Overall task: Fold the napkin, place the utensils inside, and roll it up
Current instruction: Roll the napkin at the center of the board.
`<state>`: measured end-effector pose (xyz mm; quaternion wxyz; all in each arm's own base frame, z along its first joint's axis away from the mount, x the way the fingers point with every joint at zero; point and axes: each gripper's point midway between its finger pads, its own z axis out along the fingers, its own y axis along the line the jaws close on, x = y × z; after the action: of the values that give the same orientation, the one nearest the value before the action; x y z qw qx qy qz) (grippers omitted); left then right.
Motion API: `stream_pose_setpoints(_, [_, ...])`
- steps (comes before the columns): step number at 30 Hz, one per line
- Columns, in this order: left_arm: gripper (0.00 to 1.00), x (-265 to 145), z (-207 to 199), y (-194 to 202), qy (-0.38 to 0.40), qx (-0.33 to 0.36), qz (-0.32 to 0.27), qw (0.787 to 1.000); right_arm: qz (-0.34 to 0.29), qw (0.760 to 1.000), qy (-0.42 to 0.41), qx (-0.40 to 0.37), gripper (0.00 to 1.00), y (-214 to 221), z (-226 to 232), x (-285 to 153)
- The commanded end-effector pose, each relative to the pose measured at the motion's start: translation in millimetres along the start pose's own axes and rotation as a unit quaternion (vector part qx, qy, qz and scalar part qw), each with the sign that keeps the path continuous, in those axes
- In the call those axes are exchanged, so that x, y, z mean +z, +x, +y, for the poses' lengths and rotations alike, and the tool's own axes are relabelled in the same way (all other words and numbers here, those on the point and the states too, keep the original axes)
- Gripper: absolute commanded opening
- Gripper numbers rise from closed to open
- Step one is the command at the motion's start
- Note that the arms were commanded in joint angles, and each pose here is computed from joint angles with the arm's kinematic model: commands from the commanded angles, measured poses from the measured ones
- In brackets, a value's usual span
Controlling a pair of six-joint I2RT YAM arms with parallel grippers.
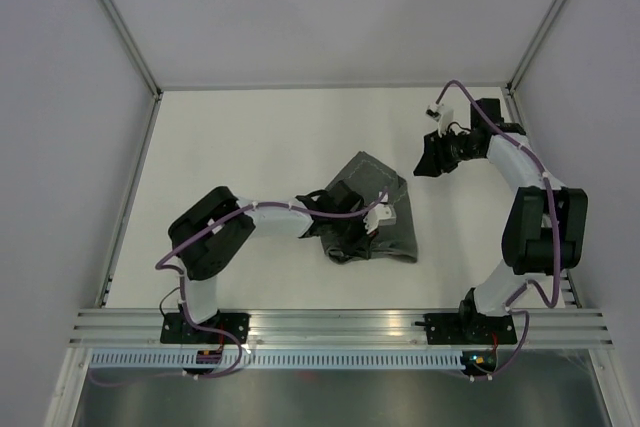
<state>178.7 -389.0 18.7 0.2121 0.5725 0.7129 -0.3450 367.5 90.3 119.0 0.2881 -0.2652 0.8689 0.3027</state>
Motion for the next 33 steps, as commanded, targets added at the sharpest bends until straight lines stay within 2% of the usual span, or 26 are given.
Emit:
stream_pose_setpoints(1, [0.02,5,-21,34,0.092,-0.114,0.05,0.988,-0.033,0.996,0.004,-0.079,0.47,-7,16,-20])
stream_pose_setpoints(6, [0.02,0,-19,38,0.138,-0.164,0.042,0.976,-0.037,0.985,-0.016,-0.169,0.46,11,48,-38])
stream_pose_setpoints(7, [0.02,0,-17,39,0.14,-0.169,0.041,0.975,-0.031,0.984,-0.023,-0.175,0.43,19,55,-40])
stream_pose_setpoints(10, [0.02,0,-14,44,0.153,-0.186,0.04,0.97,-0.018,0.967,-0.062,-0.247,0.43,39,81,-46])
stream_pose_setpoints(16, [0.02,4,-7,52,0.163,-0.218,0.043,0.961,0.001,0.937,-0.087,-0.339,0.53,67,122,-23])
stream_pose_setpoints(22, [0.02,5,-1,58,0.169,-0.242,0.044,0.955,0.04,0.92,-0.115,-0.373,0.54,100,154,10])
stream_pose_setpoints(31, [0.02,6,3,62,0.165,-0.253,0.047,0.952,0.076,0.89,-0.106,-0.436,0.59,119,171,48])
stream_pose_setpoints(33, [0.02,7,4,63,0.164,-0.255,0.048,0.952,0.087,0.891,-0.111,-0.431,0.59,125,172,55])
